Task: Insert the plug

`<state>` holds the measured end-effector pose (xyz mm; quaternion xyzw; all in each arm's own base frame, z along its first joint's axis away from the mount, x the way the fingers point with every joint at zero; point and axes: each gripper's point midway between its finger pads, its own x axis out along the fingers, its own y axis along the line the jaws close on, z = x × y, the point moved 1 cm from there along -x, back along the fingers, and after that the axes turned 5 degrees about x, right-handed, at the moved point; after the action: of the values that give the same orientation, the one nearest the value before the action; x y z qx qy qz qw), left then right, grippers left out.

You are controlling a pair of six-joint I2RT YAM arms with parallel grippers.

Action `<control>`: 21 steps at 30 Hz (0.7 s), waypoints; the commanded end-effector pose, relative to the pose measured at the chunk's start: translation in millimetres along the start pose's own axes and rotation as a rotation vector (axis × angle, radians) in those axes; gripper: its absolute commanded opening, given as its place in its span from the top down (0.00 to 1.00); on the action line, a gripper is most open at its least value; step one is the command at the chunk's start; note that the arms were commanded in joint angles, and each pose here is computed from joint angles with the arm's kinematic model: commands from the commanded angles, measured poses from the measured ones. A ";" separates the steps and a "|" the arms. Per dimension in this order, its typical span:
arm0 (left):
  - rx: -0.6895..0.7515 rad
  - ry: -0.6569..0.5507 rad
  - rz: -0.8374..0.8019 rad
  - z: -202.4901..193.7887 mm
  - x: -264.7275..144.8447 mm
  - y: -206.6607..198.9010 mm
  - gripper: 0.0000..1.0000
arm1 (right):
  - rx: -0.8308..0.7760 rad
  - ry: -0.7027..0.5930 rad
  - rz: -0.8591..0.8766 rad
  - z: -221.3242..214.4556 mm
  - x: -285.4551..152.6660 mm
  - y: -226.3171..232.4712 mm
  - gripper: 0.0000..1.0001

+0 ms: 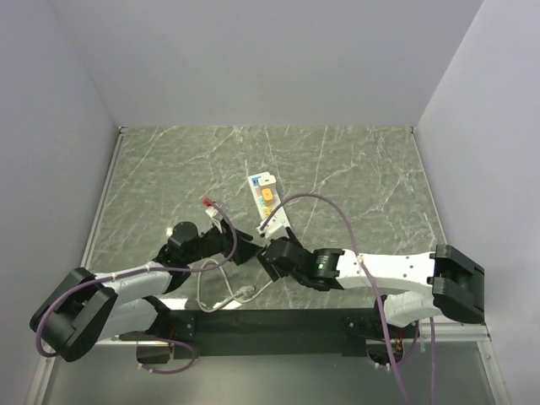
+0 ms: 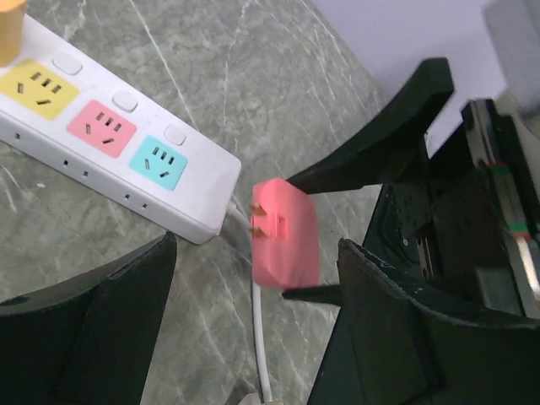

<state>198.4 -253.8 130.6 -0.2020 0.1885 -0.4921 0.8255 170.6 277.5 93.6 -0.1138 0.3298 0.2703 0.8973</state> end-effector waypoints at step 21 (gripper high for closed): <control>-0.053 0.067 -0.138 -10.3 14.7 -19.1 0.31 | -0.150 -0.201 0.196 44.8 -24.8 48.5 0.72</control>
<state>188.0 -266.3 112.1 -0.2184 0.2398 -0.5131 0.7947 151.0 307.7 117.4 -0.1467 0.2670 0.3676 0.8787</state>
